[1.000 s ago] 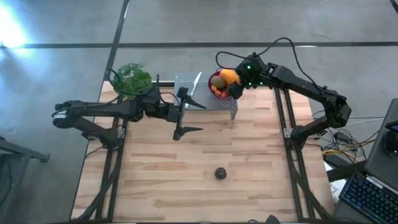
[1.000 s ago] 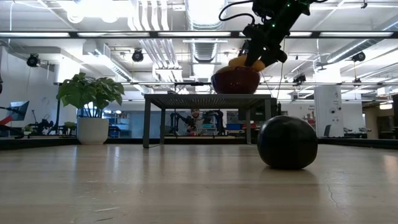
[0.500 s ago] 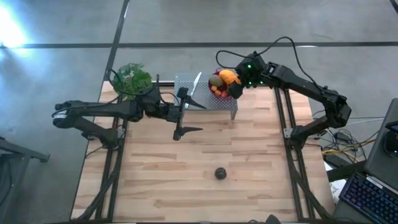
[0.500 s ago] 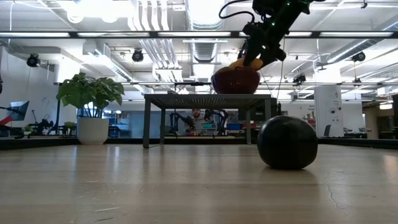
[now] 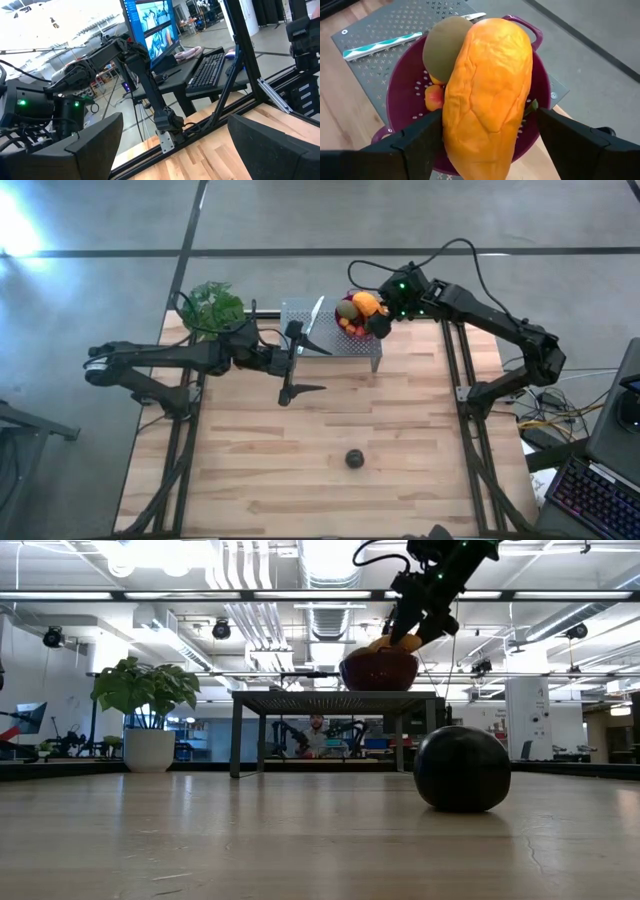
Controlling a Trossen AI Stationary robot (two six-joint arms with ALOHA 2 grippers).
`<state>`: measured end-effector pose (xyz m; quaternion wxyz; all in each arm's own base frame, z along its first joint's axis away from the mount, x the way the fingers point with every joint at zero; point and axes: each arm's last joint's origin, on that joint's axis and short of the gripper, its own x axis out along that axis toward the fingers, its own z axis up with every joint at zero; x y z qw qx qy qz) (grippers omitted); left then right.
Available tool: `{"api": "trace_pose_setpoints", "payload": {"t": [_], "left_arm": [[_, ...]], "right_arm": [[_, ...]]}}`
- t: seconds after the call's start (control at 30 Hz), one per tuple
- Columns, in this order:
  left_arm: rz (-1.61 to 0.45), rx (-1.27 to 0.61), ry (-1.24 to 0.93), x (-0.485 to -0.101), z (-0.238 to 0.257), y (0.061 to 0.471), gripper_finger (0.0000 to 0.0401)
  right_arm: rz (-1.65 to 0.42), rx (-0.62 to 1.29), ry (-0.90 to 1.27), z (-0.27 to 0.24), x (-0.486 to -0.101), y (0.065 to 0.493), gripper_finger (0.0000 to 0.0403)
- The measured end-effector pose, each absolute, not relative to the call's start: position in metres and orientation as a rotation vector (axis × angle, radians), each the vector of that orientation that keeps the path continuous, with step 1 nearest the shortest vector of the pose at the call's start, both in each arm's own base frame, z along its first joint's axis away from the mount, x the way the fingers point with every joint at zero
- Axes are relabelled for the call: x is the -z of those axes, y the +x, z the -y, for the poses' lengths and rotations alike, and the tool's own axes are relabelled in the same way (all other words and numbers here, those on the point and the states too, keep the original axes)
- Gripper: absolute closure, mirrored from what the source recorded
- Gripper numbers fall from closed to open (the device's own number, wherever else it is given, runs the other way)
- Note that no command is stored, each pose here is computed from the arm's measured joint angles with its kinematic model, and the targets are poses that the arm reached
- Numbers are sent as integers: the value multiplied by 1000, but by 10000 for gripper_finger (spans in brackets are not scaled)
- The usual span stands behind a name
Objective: Pick & Place Fruit
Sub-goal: Put the yellow mango into the violet strainer bowl on the shelf
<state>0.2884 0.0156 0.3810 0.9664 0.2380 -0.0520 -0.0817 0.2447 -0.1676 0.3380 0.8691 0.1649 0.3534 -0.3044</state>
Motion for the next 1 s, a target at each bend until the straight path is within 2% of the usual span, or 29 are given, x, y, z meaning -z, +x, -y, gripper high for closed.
{"api": "trace_pose_setpoints", "payload": {"t": [1.0], "left_arm": [[94,168,479,-380,-16,288,36]], "right_arm": [[-703,626,300,165,-356,241,158]]}}
